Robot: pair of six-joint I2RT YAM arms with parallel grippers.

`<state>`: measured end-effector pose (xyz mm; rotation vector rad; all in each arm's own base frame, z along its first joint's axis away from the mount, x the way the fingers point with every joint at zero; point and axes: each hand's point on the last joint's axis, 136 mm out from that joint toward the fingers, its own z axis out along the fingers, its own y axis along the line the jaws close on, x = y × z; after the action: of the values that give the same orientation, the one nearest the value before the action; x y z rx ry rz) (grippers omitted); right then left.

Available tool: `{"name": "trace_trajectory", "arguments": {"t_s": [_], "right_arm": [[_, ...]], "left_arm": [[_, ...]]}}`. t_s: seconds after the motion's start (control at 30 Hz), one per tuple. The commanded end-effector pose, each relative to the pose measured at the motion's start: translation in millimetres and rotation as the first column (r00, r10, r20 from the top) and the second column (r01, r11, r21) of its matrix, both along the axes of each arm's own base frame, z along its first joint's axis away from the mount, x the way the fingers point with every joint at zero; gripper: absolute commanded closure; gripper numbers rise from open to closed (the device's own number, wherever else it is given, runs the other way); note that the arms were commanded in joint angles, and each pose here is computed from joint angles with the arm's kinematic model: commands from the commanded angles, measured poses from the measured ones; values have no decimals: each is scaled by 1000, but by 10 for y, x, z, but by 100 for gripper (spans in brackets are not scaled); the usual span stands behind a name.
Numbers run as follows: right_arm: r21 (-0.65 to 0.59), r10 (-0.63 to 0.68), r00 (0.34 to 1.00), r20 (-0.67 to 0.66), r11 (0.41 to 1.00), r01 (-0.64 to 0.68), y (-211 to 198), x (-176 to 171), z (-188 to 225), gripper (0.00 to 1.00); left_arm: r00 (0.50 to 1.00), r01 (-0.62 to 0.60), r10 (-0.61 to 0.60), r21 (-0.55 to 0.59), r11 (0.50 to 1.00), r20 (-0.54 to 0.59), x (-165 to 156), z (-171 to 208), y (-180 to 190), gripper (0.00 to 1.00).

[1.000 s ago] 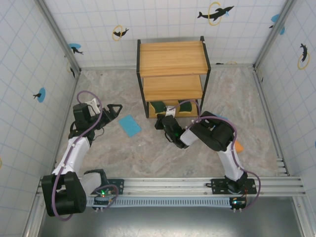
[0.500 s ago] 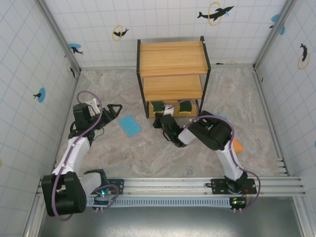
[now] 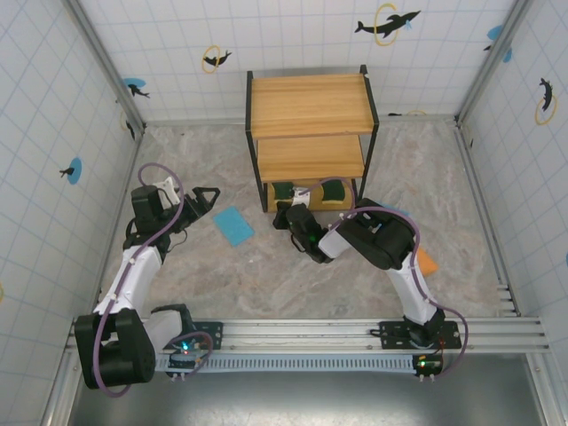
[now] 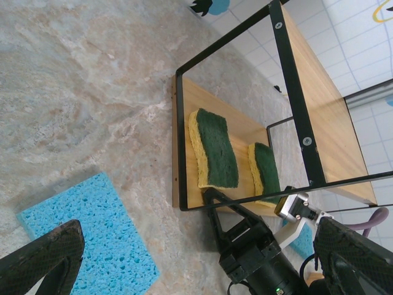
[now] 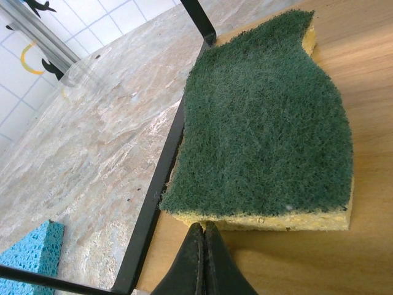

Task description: Place and organize the cleaning sponges onto the shelf

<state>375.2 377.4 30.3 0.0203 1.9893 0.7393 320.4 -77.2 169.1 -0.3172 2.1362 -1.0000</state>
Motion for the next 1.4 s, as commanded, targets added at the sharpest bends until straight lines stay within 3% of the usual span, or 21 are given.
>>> {"name": "trace_trajectory", "arguments": {"t_s": [0.0, 0.4, 0.8, 0.9, 1.17, 1.37], "right_arm": [[10, 4, 1000, 6, 1000, -4, -35, -80, 27, 97], [-131, 95, 995, 21, 987, -91, 8, -567, 247, 82], [-327, 181, 982, -58, 926, -190, -525, -1150, 772, 53], [-356, 201, 976, -79, 909, -216, -677, -1304, 922, 39], [-325, 198, 980, -31, 925, -197, -1262, -1588, 1389, 24], [-228, 197, 979, 53, 957, -180, -1602, -1718, 1691, 20]], "left_arm": [[1000, 4, -4, 0, 1000, -2, -13, -21, 3, 2], [1000, -17, 17, 16, 1000, -5, -17, -14, 40, 2], [999, -36, 36, 35, 999, -1, -63, 53, 67, 3], [999, -48, 48, 50, 998, -9, -73, 56, 93, 2], [996, -78, 81, 75, 994, -40, -51, 95, 141, 2], [993, -93, 98, 79, 993, -60, 10, 158, 143, 3]]}}
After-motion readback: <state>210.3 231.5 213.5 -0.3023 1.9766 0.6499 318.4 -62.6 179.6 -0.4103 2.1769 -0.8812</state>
